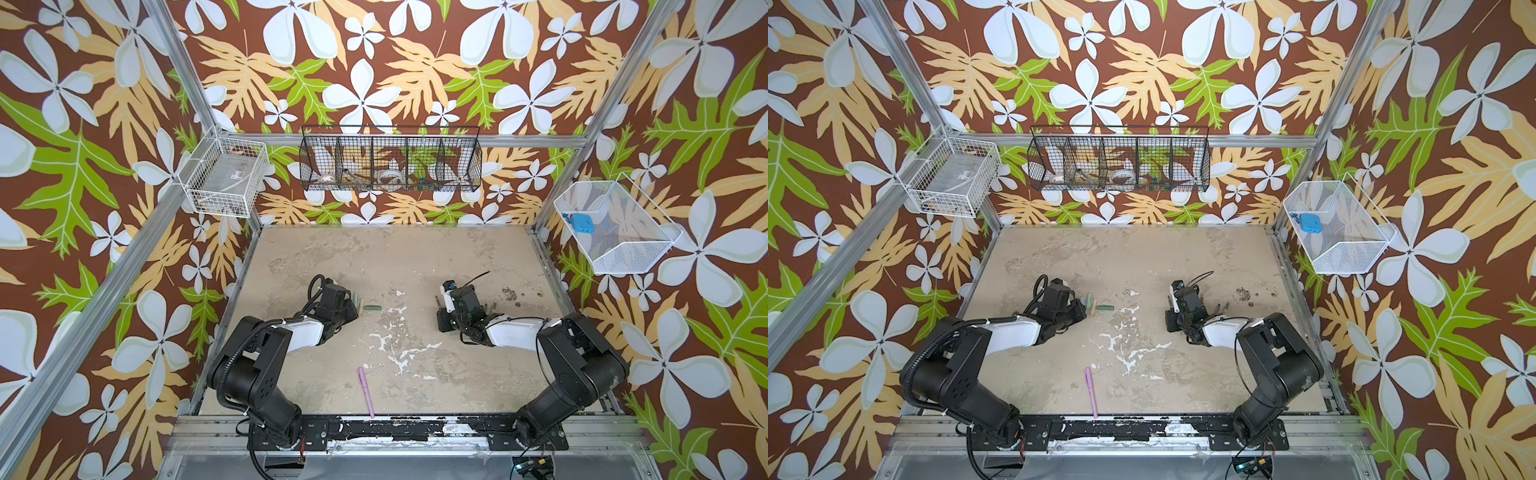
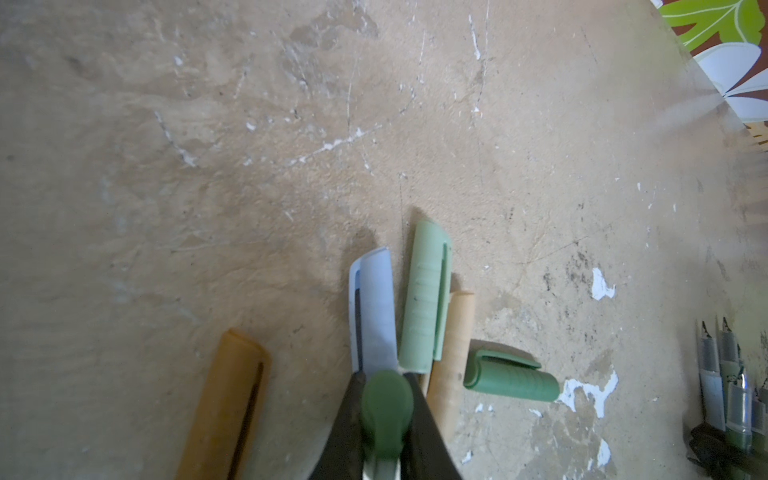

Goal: Open the pen caps
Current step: 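Release the green cap and pen, then move left gripper toward the pink pen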

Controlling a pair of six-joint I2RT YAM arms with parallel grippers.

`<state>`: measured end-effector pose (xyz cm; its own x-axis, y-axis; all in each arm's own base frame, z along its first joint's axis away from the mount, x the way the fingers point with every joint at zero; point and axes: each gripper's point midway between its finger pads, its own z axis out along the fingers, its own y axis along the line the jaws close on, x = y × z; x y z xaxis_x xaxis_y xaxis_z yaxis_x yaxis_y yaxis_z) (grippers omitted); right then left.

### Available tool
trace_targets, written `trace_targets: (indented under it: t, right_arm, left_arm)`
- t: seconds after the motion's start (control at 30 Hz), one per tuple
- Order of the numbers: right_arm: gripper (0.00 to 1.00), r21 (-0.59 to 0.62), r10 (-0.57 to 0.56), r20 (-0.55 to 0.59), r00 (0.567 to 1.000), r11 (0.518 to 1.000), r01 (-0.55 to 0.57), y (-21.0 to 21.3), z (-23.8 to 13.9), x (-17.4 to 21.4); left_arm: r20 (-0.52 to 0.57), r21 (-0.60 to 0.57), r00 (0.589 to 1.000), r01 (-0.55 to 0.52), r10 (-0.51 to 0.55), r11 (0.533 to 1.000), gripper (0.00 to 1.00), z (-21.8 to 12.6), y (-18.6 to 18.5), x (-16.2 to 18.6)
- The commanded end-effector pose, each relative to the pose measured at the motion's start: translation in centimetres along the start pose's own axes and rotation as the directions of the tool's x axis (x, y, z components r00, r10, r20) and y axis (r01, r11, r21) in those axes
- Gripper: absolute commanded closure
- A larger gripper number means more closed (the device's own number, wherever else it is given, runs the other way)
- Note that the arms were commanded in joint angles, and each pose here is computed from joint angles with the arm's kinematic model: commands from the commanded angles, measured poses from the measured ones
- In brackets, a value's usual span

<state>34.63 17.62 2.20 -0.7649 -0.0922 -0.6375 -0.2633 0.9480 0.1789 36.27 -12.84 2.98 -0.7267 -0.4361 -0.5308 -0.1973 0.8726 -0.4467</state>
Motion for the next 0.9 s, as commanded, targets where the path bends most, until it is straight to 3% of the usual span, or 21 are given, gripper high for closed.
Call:
trace_targets:
  t: [0.0, 0.23, 0.43, 0.57, 0.7, 0.87]
  right_arm:
    - [0.83, 0.005, -0.010, -0.048, 0.999, 1.000, 0.010, -0.2, 0.3, 1.1]
    - [0.72, -0.002, -0.013, -0.023, 1.000, 1.000, 0.013, 0.0, -0.2, 0.5]
    - [0.60, -0.083, -0.041, 0.163, 0.986, 0.995, 0.055, 1.6, -4.1, -2.7]
    - [0.58, -0.102, -0.056, 0.320, 0.946, 0.990, 0.093, 2.2, -7.8, -4.8]
    - [0.55, -0.136, -0.051, 0.397, 0.916, 0.984, 0.114, 2.8, -10.3, -5.6]
    - [0.53, -0.191, -0.046, 0.442, 0.896, 0.971, 0.144, 4.4, -12.4, -6.1]
  left_arm:
    - [-0.038, -0.034, 0.999, -0.016, 0.015, 0.999, 0.78, 0.1, 0.9, 0.9]
    - [-0.024, 0.003, 1.000, -0.019, 0.019, 1.000, 0.69, -0.4, 0.1, 0.5]
    - [0.021, 0.164, 0.999, -0.032, 0.029, 0.986, 0.58, -2.3, -2.8, -0.4]
    - [0.113, 0.218, 0.992, -0.086, 0.062, 0.972, 0.52, -5.0, -4.7, -1.5]
    - [0.169, 0.262, 0.984, -0.098, 0.055, 0.960, 0.48, -7.7, -5.8, -1.8]
    - [0.162, 0.297, 0.987, -0.065, 0.017, 0.953, 0.45, -10.7, -5.8, -0.3]
